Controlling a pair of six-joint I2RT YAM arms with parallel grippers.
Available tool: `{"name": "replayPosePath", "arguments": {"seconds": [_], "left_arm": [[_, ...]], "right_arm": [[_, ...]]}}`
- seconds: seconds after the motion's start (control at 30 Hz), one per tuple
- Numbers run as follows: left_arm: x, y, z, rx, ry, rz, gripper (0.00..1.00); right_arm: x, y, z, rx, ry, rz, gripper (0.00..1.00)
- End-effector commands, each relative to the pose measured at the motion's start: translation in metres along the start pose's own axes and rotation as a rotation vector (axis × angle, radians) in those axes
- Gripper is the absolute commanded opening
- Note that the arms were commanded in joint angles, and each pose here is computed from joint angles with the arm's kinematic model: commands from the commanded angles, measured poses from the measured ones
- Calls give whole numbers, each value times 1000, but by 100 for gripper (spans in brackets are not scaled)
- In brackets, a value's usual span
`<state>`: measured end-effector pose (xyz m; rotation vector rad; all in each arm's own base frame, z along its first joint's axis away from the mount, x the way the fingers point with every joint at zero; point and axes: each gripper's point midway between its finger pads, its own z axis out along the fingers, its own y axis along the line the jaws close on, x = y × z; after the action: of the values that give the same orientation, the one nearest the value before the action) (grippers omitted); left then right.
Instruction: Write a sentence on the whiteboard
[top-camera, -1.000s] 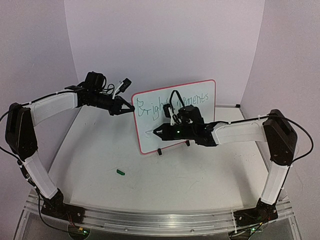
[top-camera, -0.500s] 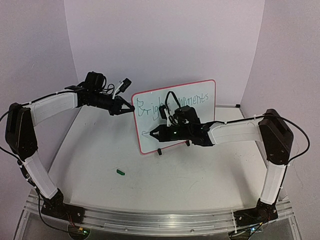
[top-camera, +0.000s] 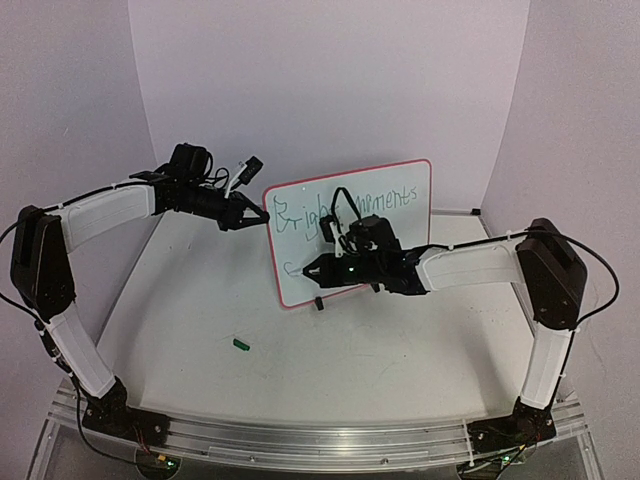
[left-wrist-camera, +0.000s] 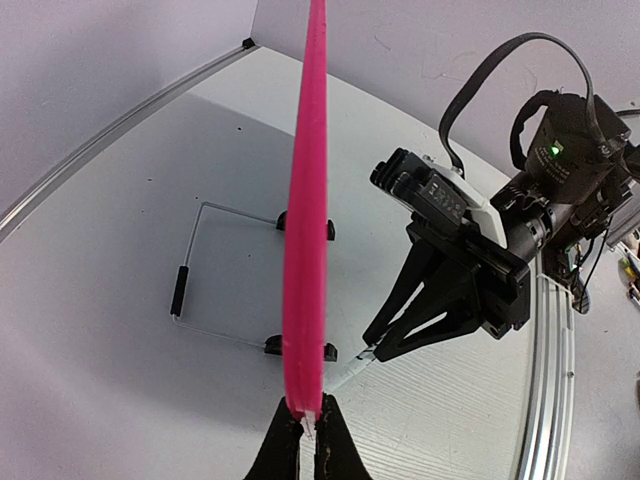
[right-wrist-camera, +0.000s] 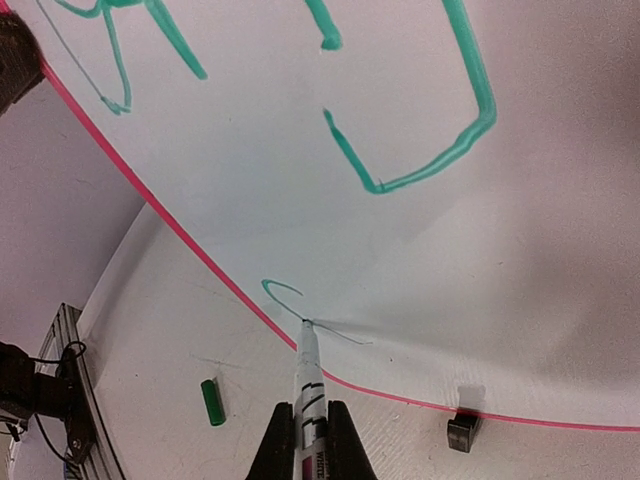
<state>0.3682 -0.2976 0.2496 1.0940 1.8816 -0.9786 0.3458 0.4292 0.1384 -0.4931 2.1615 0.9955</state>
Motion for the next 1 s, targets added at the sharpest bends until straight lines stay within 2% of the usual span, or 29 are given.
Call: {"name": "replayPosePath", "arguments": {"seconds": [0.0,0.6,0.97], "left_arm": [[6,-13,4,29,45,-5,0],[5,-14,4,29,45,-4,0],[5,-14,5,30,46,-4,0]], "right_arm": [[-30,9,-10,3,-93,0,0],[-50,20,-25,-17,-164,17,0],[-24,4,-14,9,-106,28,0]]}}
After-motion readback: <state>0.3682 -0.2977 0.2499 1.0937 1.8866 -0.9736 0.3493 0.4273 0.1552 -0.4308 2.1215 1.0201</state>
